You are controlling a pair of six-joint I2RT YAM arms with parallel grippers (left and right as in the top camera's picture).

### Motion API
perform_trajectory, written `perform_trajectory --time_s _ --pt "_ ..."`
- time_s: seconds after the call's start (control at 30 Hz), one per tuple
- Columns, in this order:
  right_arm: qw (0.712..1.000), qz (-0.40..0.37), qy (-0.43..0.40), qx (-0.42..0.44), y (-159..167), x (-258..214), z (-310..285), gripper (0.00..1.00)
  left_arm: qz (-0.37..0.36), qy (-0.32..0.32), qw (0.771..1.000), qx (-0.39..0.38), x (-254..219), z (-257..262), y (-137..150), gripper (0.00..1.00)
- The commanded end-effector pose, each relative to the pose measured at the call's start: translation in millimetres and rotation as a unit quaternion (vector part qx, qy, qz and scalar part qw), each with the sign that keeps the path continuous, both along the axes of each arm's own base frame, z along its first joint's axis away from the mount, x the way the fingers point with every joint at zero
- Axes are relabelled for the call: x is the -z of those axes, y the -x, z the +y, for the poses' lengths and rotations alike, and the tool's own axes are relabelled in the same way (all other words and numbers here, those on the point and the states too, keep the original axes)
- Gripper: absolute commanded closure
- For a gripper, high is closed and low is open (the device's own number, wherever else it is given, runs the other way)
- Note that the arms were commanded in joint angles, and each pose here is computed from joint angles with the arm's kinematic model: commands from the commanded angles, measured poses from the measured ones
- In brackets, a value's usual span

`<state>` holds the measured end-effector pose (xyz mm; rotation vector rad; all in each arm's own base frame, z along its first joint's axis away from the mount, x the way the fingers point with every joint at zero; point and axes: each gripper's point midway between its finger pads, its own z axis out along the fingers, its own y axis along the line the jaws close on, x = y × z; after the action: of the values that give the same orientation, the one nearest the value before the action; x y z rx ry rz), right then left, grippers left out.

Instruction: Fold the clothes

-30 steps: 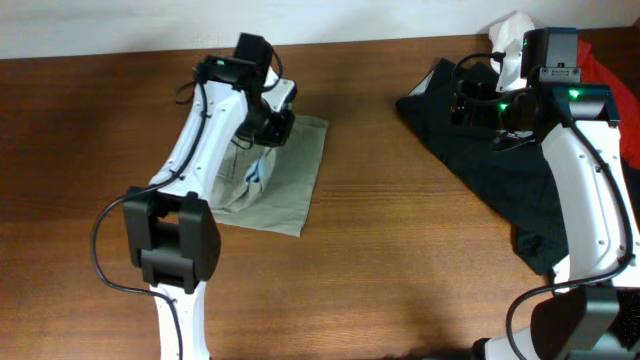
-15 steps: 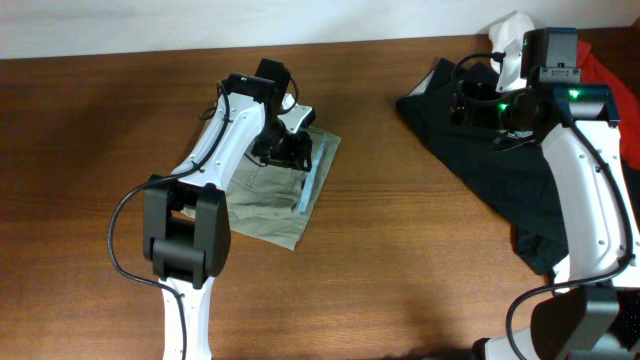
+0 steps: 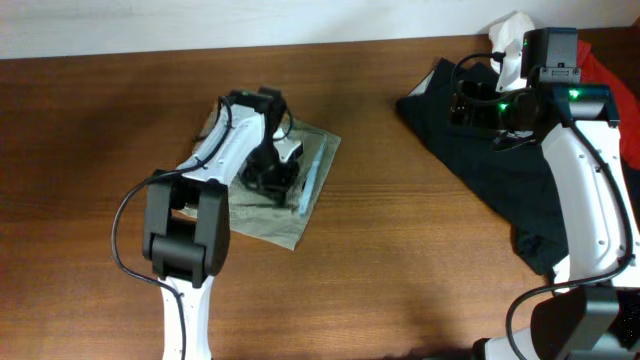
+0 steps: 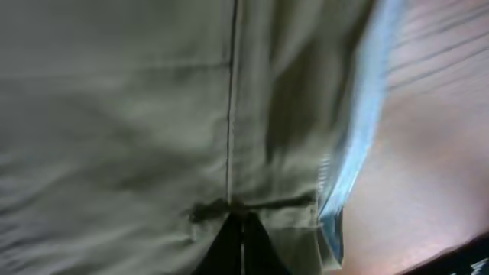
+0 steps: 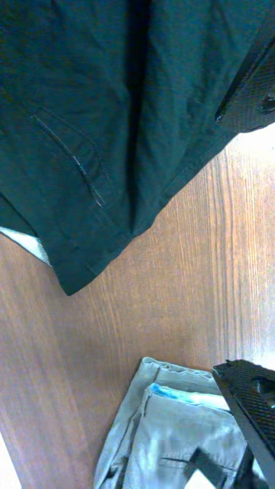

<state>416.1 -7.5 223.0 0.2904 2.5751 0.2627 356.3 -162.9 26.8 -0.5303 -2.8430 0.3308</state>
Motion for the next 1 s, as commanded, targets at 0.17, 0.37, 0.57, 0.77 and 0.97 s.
perform_trajectory --time_s 0.17,0.37,0.57,0.77,0.97 --pt "1.0 -0.006 0.003 -0.001 0 -5 1 0.01 0.073 0.079 0.994 0.012 37 -46 57 0.99" --pt "1.0 -0.006 0.003 -0.001 0 -5 1 0.01 -0.028 0.115 0.993 0.017 -33 -70 -8 1.0" --pt "1.0 -0.006 0.003 -0.001 0 -5 1 0.01 -0.158 0.148 0.976 -0.005 -32 -96 -83 0.99" --pt "1.0 -0.006 0.003 -0.002 0 -5 1 0.01 -0.135 0.14 0.981 -0.006 36 -101 -91 0.98" --pt "1.0 -0.006 0.003 -0.001 0 -5 1 0.01 -0.135 0.167 0.977 -0.003 -28 -111 -98 0.94"
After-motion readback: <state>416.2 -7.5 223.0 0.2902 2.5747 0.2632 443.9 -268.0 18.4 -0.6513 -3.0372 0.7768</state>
